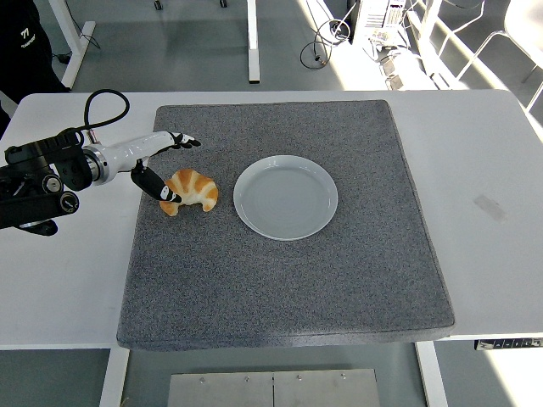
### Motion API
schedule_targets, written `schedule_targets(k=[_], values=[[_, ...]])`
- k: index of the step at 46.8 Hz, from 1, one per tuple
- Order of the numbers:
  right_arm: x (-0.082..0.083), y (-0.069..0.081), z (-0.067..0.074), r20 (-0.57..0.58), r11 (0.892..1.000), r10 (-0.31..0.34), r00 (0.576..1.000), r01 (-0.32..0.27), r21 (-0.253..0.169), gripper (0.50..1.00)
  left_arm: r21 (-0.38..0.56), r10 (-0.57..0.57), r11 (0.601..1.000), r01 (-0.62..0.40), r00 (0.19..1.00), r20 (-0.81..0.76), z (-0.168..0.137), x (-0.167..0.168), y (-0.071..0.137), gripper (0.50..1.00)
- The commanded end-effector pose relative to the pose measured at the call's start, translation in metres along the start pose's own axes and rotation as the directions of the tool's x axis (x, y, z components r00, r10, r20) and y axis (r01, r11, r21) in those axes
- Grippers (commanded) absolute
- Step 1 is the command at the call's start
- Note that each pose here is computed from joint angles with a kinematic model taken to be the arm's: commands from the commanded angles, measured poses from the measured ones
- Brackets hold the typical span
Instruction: Place the bread on the plate
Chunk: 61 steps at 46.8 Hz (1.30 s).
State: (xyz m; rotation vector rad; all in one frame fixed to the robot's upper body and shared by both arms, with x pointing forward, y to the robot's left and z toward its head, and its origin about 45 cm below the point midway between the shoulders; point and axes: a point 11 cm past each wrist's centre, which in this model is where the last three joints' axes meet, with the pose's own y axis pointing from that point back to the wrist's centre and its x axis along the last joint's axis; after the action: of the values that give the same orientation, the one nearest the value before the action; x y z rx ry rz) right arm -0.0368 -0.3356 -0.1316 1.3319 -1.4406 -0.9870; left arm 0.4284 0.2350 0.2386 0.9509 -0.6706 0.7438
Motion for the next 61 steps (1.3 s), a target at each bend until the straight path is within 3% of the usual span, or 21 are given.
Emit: schedule_targets(k=[1, 24, 41, 51, 61], values=[[0.0, 0.0, 0.0, -0.001, 1.0, 0.0, 1.0, 0.0, 0.0, 1.0, 0.001, -0.006, 1.0, 0.006, 1.0, -0.001, -0.001, -0.004, -0.001, 0.909], [0.0, 0.0, 0.0, -0.001, 1.0, 0.0, 1.0, 0.0, 0.0, 1.0, 0.019, -0.014, 1.0, 0.013, 0.999, 0.038, -0.007, -0.015, -0.014, 0.858], [0.0, 0.0, 0.0, -0.001, 1.0, 0.0, 1.0, 0.0, 0.0, 1.0, 0.006, -0.022, 1.0, 0.022, 0.997, 0.069, -0.003, -0.022, -0.018, 0.642], [0.0, 0.0, 0.0, 0.001, 1.0, 0.0, 1.0, 0.0, 0.0, 1.0, 0.003, -0.018, 1.0, 0.017, 0.996, 0.082, -0.003, -0.023, -0.018, 0.596], [0.0, 0.0, 0.0, 0.001, 1.0, 0.0, 1.0, 0.0, 0.0, 1.0, -0.006, 0.003, 1.0, -0.003, 0.997, 0.076, 0.002, -0.013, -0.018, 0.589]])
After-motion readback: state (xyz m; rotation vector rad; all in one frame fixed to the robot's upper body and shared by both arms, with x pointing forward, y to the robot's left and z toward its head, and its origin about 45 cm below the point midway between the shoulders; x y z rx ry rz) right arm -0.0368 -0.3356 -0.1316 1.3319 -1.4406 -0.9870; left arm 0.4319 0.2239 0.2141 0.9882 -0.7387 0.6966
